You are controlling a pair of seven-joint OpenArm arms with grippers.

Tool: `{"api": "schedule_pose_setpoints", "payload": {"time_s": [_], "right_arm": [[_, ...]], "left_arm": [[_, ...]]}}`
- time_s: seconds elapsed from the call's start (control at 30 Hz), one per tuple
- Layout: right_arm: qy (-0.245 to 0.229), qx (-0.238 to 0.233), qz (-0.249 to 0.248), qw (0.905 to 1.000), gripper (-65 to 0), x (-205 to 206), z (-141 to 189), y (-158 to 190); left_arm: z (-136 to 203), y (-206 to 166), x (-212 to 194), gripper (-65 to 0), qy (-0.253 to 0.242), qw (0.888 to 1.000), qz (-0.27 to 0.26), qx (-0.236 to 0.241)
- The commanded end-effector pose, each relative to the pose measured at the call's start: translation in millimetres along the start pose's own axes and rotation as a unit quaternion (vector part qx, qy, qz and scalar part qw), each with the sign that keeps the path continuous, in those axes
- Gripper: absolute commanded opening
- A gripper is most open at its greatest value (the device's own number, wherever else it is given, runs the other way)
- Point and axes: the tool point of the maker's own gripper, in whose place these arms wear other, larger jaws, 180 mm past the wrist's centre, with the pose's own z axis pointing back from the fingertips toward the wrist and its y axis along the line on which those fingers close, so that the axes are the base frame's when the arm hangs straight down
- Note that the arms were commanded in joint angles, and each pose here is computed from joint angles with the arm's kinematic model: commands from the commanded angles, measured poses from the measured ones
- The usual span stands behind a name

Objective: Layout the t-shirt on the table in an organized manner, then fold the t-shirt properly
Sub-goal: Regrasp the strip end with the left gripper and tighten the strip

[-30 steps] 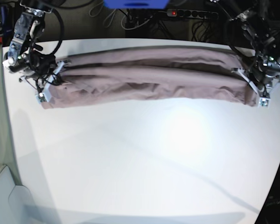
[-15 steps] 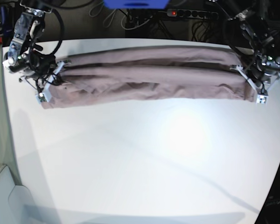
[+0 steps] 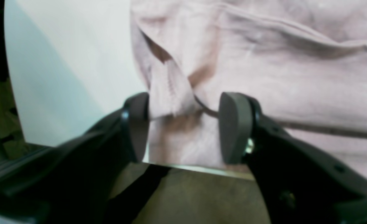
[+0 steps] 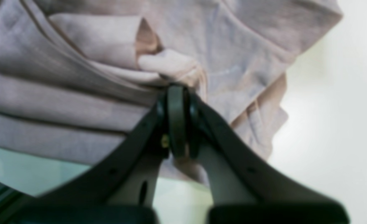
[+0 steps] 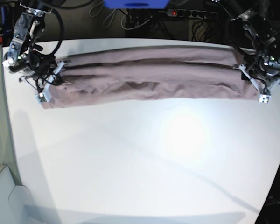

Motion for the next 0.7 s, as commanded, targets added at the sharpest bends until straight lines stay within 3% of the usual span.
{"api": "schedule_pose_setpoints", "payload": {"time_s": [0.0, 0.3, 0.47, 0.57, 0.67], "right_arm": [[0.029, -0.008, 0.005, 0.9995, -65.0, -11.5, 0.1, -3.6], [0.029, -0.008, 0.005, 0.9995, -65.0, -11.5, 0.1, -3.6], [0.029, -0.008, 0.005, 0.9995, -65.0, -11.5, 0.1, -3.6], [0.029, -0.008, 0.005, 0.9995, -65.0, -11.5, 0.1, -3.6], [0.029, -0.008, 0.005, 0.9995, -65.0, -11.5, 0.1, -3.6]], "left_arm": [[7.1, 15.6, 8.9, -30.4, -0.017, 1.000, 0.009, 0.021], [19.0, 66.4, 3.0, -30.2, -0.025, 0.994, 0.074, 0.071], [23.6, 72.8, 6.9, -21.7, -0.028, 0.993, 0.078, 0.079], [22.7, 66.1, 11.4, -16.2, -0.024, 0.994, 0.087, 0.060], [21.8, 51.5, 18.1, -15.0, -0.039, 0.994, 0.100, 0.018]]}}
